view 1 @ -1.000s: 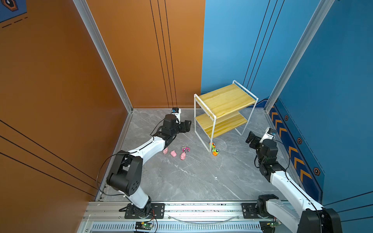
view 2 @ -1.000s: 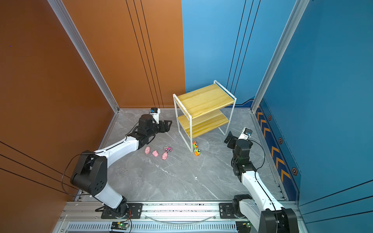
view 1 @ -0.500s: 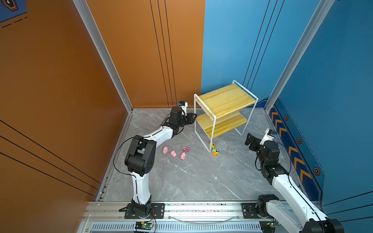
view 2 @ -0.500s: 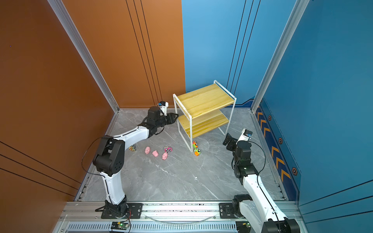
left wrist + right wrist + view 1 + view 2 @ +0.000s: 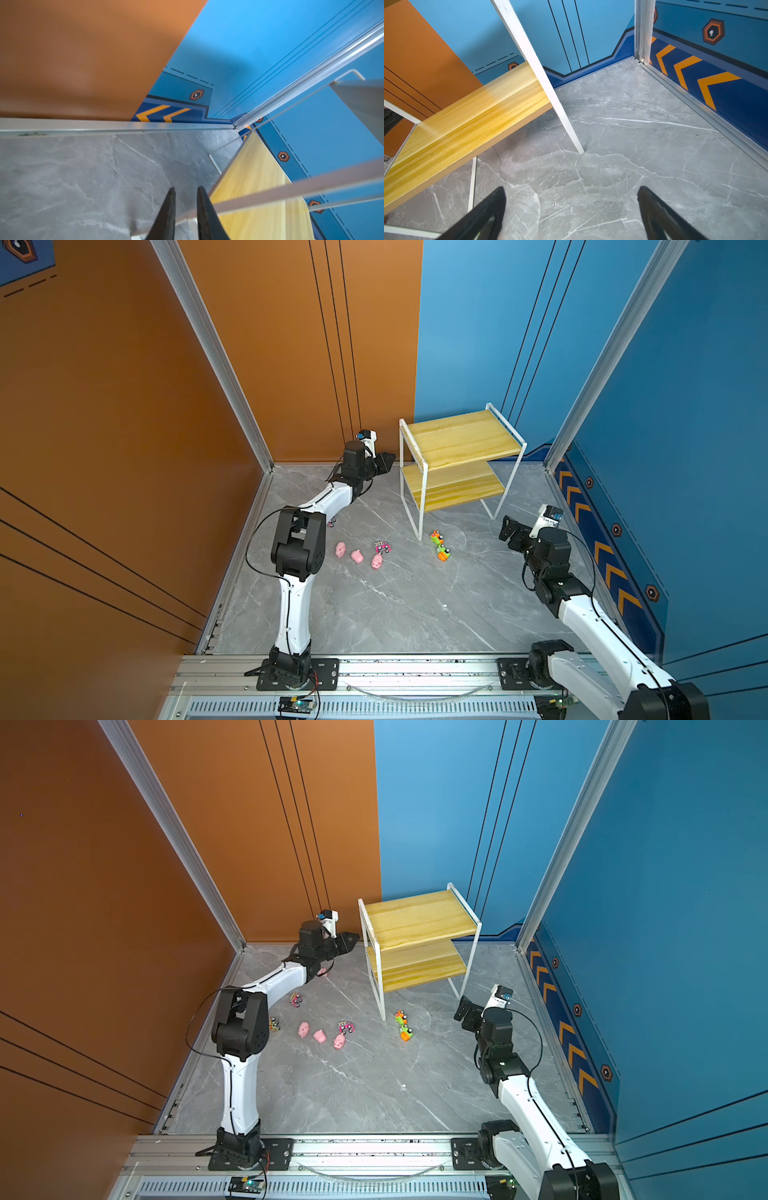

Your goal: Place and organize the plastic toys onto the shelf

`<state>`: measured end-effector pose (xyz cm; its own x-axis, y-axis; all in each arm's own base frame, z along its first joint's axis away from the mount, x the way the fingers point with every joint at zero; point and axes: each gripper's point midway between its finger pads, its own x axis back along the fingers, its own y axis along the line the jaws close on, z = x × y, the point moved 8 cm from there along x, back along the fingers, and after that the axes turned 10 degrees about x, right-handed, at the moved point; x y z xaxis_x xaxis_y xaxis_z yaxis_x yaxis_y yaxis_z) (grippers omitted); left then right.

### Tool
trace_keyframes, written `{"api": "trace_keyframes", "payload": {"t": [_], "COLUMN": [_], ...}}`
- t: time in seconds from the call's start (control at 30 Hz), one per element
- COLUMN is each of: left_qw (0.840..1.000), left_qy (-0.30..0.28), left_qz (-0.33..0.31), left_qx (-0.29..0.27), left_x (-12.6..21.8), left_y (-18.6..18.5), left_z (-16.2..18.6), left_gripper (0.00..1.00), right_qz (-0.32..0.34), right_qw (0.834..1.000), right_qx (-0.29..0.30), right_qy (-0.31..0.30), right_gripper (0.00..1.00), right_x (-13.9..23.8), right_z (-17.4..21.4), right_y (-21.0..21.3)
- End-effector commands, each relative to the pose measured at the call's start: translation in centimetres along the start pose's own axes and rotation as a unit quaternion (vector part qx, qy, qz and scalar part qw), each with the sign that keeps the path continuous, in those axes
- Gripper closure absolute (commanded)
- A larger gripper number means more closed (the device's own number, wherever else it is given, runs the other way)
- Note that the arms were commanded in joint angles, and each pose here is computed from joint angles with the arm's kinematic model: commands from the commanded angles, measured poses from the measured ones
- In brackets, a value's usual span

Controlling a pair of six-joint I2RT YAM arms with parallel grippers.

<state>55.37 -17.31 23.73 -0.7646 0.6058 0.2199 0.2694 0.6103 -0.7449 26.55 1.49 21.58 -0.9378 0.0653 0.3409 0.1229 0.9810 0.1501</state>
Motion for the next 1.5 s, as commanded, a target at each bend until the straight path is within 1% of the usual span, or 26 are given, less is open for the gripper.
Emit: {"api": "trace_keyframes", "payload": {"t": [0.0,0.1,0.17,0.23,0.33,0.43,0.5,0.63,0.77,0.97,1.2,1.47], "left_qw": [1.0,1.0,1.0,1.0,1.0,0.999,0.999,0.999,0.997,0.996,0.996,0.997], "left_qy": [-0.013,-0.015,-0.017,-0.022,-0.026,-0.027,-0.019,0.011,0.044,0.066,0.068,0.051], "left_qz": [0.003,0.009,0.014,0.01,-0.006,-0.024,-0.031,-0.025,-0.02,-0.004,-0.005,-0.028], "left_qx": [0.007,0.019,0.018,0.013,0.005,-0.011,-0.016,-0.037,-0.06,-0.059,-0.055,-0.059], "left_x": [-0.8,-1.5,-1.1,-0.1,2.2,4.5,5.6,6.3,5.3,3.5,1.6,-0.2], "left_y": [0.7,0.7,0.1,-0.5,-0.9,-1.4,-1.5,-2.5,-3.7,-4.3,-3.8,-2.1], "left_z": [-1.7,-2.6,-2.9,-3.1,-3.3,-2.5,-1.6,0.7,2.3,3.3,3.5,2.2], "left_gripper": [0.8,0.79,0.8,0.79,0.78,0.77,0.77,0.76,0.76,0.77,0.78,0.79], "right_qz": [0.008,0.023,0.045,0.075,0.102,0.128,0.129,0.117,0.1,0.069,0.038,0.009], "right_qw": [1.0,1.0,0.999,0.997,0.99,0.982,0.977,0.971,0.97,0.971,0.973,0.976], "right_qx": [0.009,0.002,-0.01,-0.034,-0.091,-0.133,-0.161,-0.196,-0.204,-0.205,-0.191,-0.171], "right_qy": [-0.001,0.001,0.006,0.011,0.022,0.037,0.048,0.07,0.083,0.104,0.126,0.137], "right_gripper": [0.01,0.01,0.01,0.01,0.02,0.02,0.03,0.04,0.04,0.05,0.06,0.06], "right_x": [-0.6,-1.4,-1.8,-2.1,-3.1,-4.8,-6.4,-9.7,-12.4,-15.1,-16.1,-15.5], "right_z": [-1.1,-2.0,-2.6,-3.0,-3.3,-3.7,-3.9,-4.3,-5.1,-5.2,-4.2,-3.8], "right_y": [0.3,0.1,-0.3,-1.5,-3.8,-5.8,-6.9,-8.1,-8.6,-8.0,-5.6,-3.0]}}
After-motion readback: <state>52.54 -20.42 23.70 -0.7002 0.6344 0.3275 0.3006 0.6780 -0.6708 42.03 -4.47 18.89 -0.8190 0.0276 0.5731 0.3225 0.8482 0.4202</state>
